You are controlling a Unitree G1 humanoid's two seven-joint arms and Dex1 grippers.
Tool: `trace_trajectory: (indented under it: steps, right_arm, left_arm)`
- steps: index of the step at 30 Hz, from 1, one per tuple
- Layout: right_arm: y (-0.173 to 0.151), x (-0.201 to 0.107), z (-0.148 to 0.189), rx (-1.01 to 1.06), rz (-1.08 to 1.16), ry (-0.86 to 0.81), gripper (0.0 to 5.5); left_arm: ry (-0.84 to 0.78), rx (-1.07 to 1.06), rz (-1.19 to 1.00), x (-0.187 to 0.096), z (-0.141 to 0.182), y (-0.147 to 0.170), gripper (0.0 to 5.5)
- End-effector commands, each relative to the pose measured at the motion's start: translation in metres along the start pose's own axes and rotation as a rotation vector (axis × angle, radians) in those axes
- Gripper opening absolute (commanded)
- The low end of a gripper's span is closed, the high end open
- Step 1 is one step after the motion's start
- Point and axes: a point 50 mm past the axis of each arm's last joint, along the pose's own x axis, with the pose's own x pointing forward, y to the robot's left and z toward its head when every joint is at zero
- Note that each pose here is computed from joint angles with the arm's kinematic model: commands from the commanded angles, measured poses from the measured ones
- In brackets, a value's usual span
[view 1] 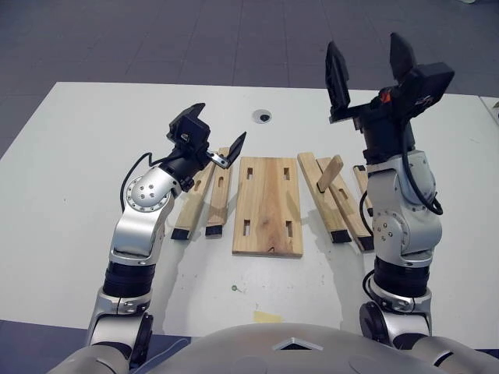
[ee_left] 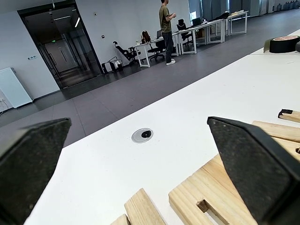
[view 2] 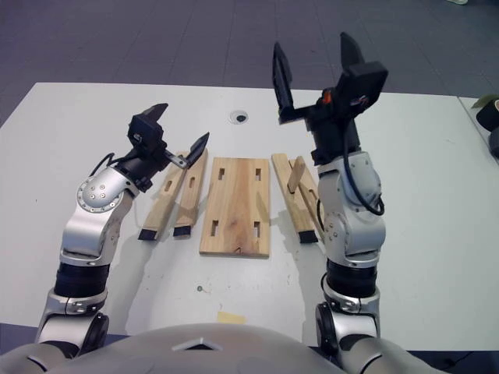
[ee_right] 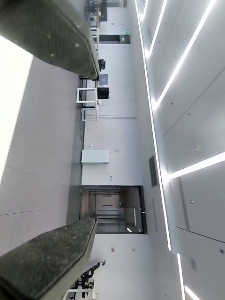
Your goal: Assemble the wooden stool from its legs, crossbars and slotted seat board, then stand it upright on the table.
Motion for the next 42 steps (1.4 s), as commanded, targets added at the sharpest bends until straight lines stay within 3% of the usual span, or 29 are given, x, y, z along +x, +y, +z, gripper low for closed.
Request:
trace_trajectory:
  steps: [1,5,8,13,18,21,24,35,42]
  right_arm:
    - [-0.001,-0.009,-0.028,0.011,-0.017,0.149,5.39]
    - [-0.002,-0.046,-0.085,0.059,-0.074,0.503,5.39]
    - [0.0,-0.053,-0.091,0.086,-0.071,0.547,5.39]
    - [-0.002,-0.037,-0.074,0.109,-0.06,0.414,5.39]
    - [0.0,-0.022,-0.034,0.17,-0.039,0.13,5.39]
    - [0.012,-0.024,-0.008,0.241,0.052,0.0,5.39]
    - [0.021,-0.038,0.006,0.3,0.124,-0.016,5.39]
    - [0.013,-0.12,-0.055,0.385,0.056,0.518,5.39]
    - [0.005,-0.146,-0.079,0.392,-0.11,0.677,5.39]
  left_arm:
    - [0.007,-0.006,0.0,0.0,-0.001,-0.001,5.4]
    - [0.001,0.0,-0.009,0.0,0.002,-0.003,5.4]
    - [0.005,-0.007,-0.01,0.0,0.002,-0.004,5.4]
    - [0.013,-0.037,-0.021,0.0,-0.002,-0.013,5.4]
    - [0.014,-0.043,-0.017,-0.002,-0.002,-0.014,5.4]
    - [0.024,-0.043,-0.018,-0.004,-0.003,-0.014,5.4]
    - [0.04,-0.047,-0.015,-0.009,-0.005,-0.013,5.4]
    - [0.087,-0.056,-0.016,-0.019,-0.014,-0.017,5.4]
    - [0.098,-0.051,-0.027,-0.02,-0.017,-0.018,5.4]
